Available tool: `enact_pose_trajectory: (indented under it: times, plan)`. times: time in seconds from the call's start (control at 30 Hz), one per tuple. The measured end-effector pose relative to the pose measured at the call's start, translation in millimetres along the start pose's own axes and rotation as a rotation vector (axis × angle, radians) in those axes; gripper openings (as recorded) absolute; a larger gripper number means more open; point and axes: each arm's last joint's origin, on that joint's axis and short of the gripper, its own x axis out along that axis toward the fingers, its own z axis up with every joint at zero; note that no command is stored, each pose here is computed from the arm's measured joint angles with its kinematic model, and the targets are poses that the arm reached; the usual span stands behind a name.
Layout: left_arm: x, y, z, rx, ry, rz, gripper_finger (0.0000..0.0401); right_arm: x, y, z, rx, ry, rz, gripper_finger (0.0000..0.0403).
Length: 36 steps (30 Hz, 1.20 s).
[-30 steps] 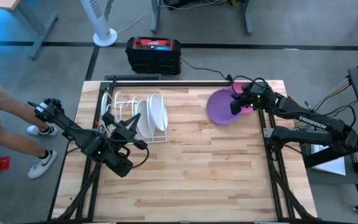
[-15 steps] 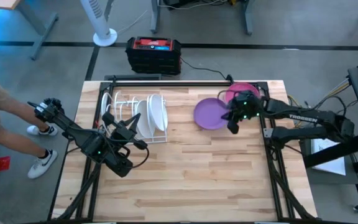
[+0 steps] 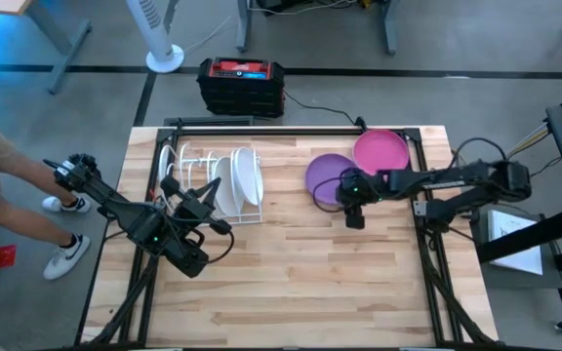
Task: Sort dishes
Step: Put the violet plate into the white dish rack
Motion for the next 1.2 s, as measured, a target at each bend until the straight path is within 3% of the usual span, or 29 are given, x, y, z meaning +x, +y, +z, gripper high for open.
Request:
enact_pose_trajectory:
  times: [0.17,0.33,0.6,0.77,0.97,1.2]
  plan:
    - [0,0,0,0.000,0.006,-0.007,0.0000,14,-1,4,-0.006,0.052,-0.017,0.0228]
    - [0,0,0,0.000,0.006,-0.008,0.0000,33,0,3,-0.010,0.127,-0.002,0.0222]
    - [0,0,0,0.000,0.006,-0.008,0.0000,58,-2,15,-0.020,0.205,0.009,0.0145]
    - [0,0,0,0.000,0.007,-0.008,0.0000,65,-2,23,0.002,0.245,0.006,0.0035]
    - [0,0,0,0.002,0.013,-0.017,0.0000,43,7,33,-0.058,0.157,-0.031,0.0004]
    - [-3,4,1,0.005,0.002,-0.021,0.0000,-17,7,50,0.026,-0.195,0.007,0.0001]
